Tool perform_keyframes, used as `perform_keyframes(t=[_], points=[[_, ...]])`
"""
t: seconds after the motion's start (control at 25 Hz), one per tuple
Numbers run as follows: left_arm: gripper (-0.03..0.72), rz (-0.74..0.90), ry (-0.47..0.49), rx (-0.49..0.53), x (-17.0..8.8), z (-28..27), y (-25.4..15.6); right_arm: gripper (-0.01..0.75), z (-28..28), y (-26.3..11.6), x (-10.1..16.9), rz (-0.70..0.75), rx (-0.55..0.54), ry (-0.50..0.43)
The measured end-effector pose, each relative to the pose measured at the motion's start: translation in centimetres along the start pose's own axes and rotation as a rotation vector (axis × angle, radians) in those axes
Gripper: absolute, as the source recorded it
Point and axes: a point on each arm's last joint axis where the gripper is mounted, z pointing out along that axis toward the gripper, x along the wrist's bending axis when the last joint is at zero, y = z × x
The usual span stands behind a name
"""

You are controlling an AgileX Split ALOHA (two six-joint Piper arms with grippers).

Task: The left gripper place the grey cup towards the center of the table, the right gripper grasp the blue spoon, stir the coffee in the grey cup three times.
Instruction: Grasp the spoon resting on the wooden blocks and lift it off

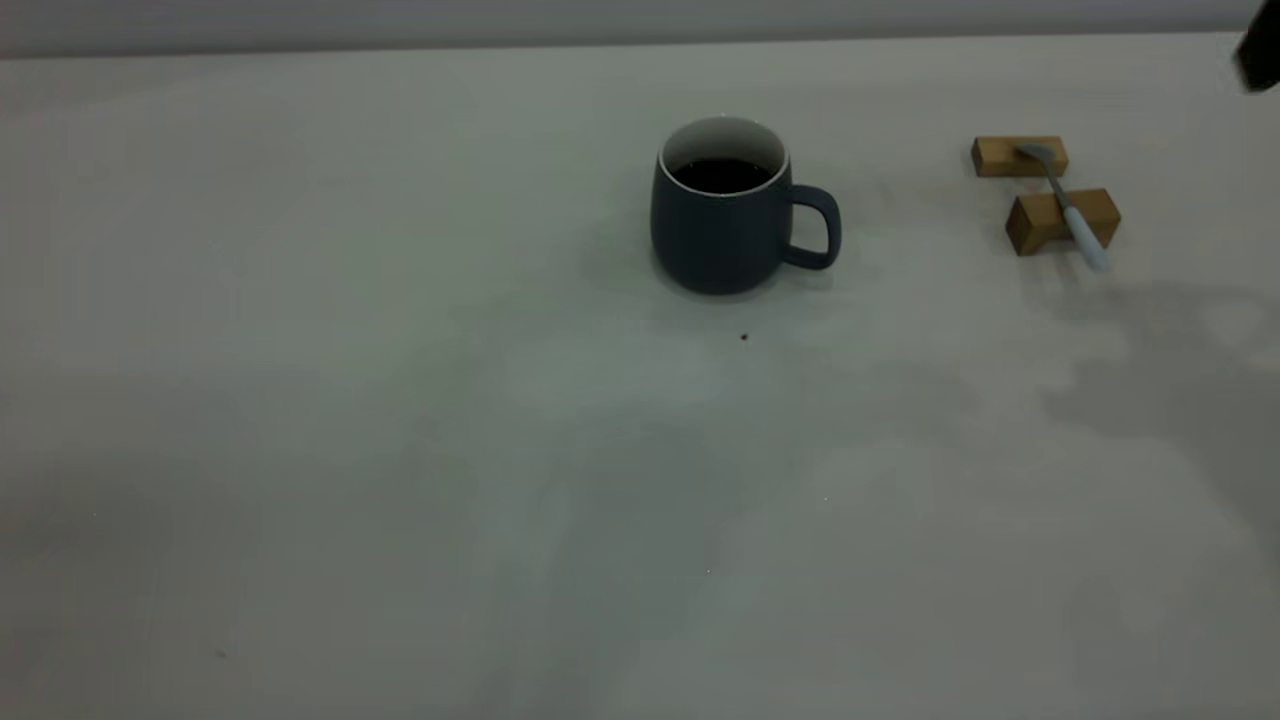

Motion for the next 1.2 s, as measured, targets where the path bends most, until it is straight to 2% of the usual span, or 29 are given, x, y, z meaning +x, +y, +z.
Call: perform_keyframes(t=[0.36, 0.64, 1.0, 1.2], points=[[0.585, 0.0, 0.0, 0.0, 0.0, 0.0, 0.0, 0.581, 7.8, 3.1, -1.5, 0.004, 0.092, 0.019], [0.585, 0.0, 0.0, 0.0, 0.0, 0.0, 0.0, 0.581, 11.9, 4.4, -1.5, -0.032, 0.09, 0.013], [0.585, 0.0, 0.0, 0.0, 0.0, 0.0, 0.0, 0.581, 15.8, 4.2, -2.2, -0.032, 0.11, 0.0], [0.585, 0.0, 0.0, 0.0, 0.0, 0.0, 0.0, 0.581, 16.8, 4.2, -2.5, -0.03, 0.078, -0.02]])
